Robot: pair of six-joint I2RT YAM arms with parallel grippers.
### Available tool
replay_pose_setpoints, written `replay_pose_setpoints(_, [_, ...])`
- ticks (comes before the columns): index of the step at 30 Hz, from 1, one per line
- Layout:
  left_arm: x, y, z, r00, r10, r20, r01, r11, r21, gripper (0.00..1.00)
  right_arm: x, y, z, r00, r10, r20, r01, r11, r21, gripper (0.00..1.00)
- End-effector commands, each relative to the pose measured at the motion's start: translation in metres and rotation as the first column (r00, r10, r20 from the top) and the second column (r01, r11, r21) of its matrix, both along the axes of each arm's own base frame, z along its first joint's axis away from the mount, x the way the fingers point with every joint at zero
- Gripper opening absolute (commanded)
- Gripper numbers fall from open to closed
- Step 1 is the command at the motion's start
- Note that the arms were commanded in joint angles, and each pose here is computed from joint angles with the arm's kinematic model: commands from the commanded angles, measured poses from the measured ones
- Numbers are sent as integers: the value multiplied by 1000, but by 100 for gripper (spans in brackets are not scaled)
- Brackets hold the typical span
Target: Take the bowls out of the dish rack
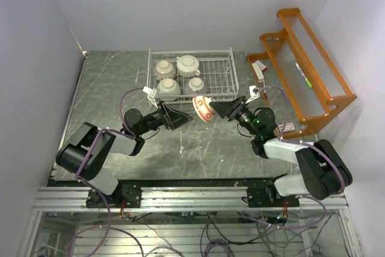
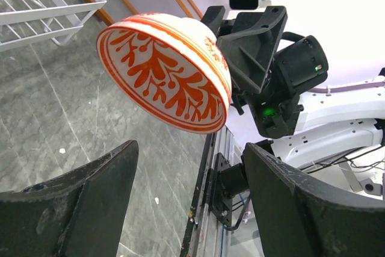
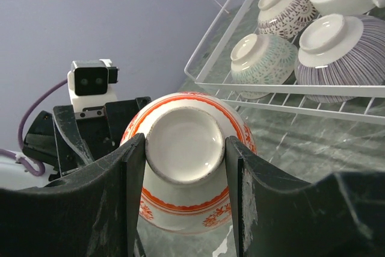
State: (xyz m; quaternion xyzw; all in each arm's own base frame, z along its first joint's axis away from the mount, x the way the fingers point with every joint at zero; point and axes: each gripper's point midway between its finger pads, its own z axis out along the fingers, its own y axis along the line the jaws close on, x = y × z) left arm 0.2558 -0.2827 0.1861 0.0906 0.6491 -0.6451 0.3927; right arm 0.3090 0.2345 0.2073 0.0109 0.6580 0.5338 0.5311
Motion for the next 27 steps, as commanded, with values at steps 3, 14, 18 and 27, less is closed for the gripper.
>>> replay_pose_setpoints(3, [-21, 10, 77, 953, 21, 304, 39, 981, -191, 82, -10, 3, 40, 991, 29, 128, -48, 987, 152, 0])
replay_pose_setpoints(14, [-23, 11, 83, 953, 21, 301, 44, 977, -207, 79, -5, 11, 32, 992, 31, 123, -55, 979, 195, 0])
replay_pose_setpoints(18, [-25, 12, 87, 952, 24, 306, 44, 976, -213, 78, -5, 19, 31, 989, 47, 139, -74, 978, 197, 0])
replay_pose_setpoints(27, [-25, 14, 91, 953, 40, 300, 32, 973, -230, 77, 5, 28, 20, 992, 42, 122, -66, 977, 201, 0])
